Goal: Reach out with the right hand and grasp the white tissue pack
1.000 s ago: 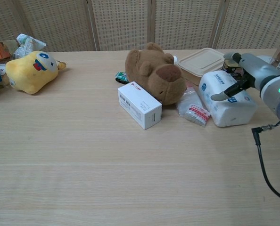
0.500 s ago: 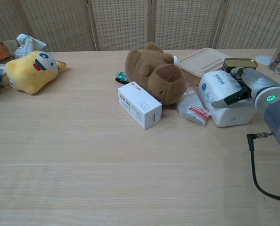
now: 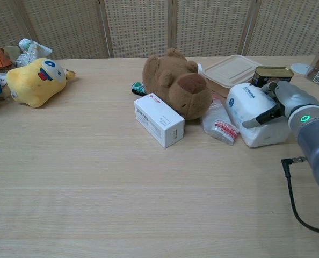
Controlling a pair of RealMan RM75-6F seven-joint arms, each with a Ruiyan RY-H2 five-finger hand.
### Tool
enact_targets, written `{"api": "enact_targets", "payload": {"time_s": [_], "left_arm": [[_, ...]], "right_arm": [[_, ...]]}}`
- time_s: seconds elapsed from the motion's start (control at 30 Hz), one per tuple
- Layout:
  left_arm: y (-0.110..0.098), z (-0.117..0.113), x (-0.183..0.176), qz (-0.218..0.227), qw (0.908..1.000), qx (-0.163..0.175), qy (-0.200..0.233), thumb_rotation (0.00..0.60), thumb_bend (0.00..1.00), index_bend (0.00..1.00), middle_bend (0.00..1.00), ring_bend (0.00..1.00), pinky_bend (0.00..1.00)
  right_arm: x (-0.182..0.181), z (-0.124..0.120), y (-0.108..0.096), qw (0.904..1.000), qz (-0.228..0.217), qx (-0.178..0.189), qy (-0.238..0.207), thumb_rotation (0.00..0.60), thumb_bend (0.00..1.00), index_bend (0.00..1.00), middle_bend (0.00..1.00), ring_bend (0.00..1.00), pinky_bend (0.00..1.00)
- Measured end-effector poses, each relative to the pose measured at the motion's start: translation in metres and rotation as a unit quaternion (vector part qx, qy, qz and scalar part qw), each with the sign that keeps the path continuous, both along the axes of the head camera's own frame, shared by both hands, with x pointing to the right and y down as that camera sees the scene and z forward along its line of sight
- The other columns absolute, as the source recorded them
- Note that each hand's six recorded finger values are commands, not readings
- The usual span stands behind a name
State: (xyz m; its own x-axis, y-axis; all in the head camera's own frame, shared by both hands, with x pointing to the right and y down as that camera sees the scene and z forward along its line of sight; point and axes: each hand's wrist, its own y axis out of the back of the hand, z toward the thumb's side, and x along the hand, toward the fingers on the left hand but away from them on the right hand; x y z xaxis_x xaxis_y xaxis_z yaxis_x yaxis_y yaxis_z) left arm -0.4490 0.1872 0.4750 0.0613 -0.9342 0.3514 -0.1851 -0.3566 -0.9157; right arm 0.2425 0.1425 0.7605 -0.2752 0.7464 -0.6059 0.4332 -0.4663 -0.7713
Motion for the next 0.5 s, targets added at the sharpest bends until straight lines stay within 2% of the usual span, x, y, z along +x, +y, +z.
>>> {"api": "enact_targets", "payload": {"time_s": [0.1, 0.27, 0.5], "left_arm": [[0.0, -0.001, 0.0, 0.0, 1.0, 0.001, 0.0, 0.6, 0.0, 0.0, 0.0, 0.0, 0.0], [0.0, -0.002, -0.001, -0.002, 1.0, 0.002, 0.001, 0.6, 0.0, 0.0, 0.0, 0.0, 0.0], [0.001, -0.002, 0.001, 0.0, 1.0, 0.001, 0.004, 0.6, 0.0, 0.0, 0.0, 0.0, 0.0]], "right_arm": [[0.002, 0.0, 0.0, 1.0, 0.005, 0.003, -0.006, 0.6, 0.15, 0.48, 0.53, 0.67, 0.83], [0.003, -0.011, -0.007, 0.9996, 0.002, 0.023, -0.014, 0.6, 0.15, 0.49, 0.53, 0.67, 0.83], [0.007, -0.057, -0.031, 0.9961, -0.004, 0.082, -0.034, 0.6, 0.14, 0.49, 0.53, 0.67, 0.83]]}}
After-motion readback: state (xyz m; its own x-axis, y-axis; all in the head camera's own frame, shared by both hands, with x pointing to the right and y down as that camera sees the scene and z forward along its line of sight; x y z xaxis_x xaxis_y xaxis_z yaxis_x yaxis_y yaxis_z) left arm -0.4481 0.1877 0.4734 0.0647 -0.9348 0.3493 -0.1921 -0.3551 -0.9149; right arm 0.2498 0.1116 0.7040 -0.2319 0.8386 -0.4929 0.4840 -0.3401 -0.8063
